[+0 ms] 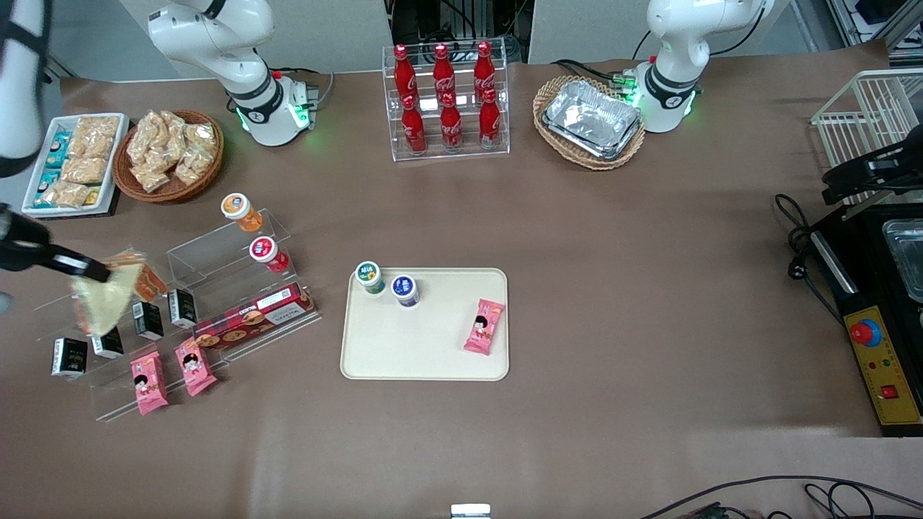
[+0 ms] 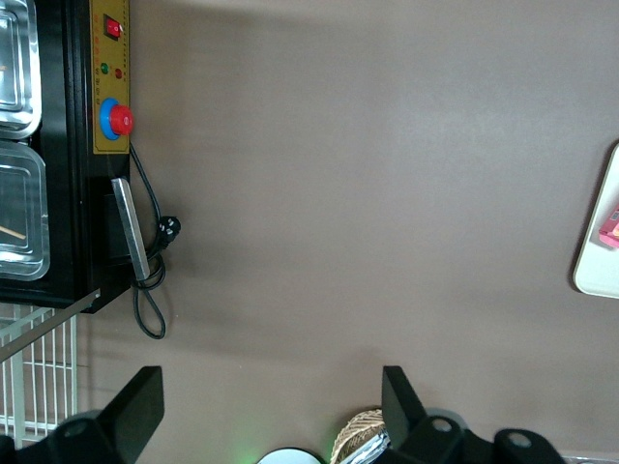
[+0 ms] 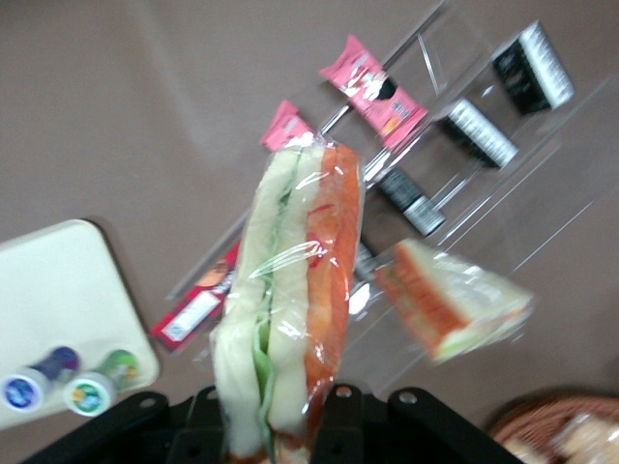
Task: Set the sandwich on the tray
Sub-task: 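Lift the sandwich off the display and carry it toward the cream tray, then lower the held sandwich onto the cream tray beside the yogurt cups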
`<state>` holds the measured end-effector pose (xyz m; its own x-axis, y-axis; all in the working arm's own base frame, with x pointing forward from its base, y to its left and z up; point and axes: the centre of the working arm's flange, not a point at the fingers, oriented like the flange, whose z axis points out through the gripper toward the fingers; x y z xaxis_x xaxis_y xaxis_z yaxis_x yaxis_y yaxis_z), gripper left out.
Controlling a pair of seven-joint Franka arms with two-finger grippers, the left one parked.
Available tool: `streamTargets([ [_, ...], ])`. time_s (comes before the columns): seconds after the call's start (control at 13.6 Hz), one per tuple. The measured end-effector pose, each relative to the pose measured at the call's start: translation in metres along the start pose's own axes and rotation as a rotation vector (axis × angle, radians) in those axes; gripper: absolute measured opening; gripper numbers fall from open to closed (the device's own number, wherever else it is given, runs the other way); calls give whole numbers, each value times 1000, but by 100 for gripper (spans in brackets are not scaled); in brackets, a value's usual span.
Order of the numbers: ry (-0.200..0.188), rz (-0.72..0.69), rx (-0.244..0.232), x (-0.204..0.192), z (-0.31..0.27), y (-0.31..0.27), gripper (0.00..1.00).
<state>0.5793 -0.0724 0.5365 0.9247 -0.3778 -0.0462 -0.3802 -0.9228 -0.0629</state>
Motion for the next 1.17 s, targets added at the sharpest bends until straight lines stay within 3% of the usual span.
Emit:
streamTargets([
  [0.51,7,352,-22,-67,10,-173,20],
  [0.81,48,571,-47,-88,38,-255,19],
  [1.17,151,834,52,-103,93,-335,19],
])
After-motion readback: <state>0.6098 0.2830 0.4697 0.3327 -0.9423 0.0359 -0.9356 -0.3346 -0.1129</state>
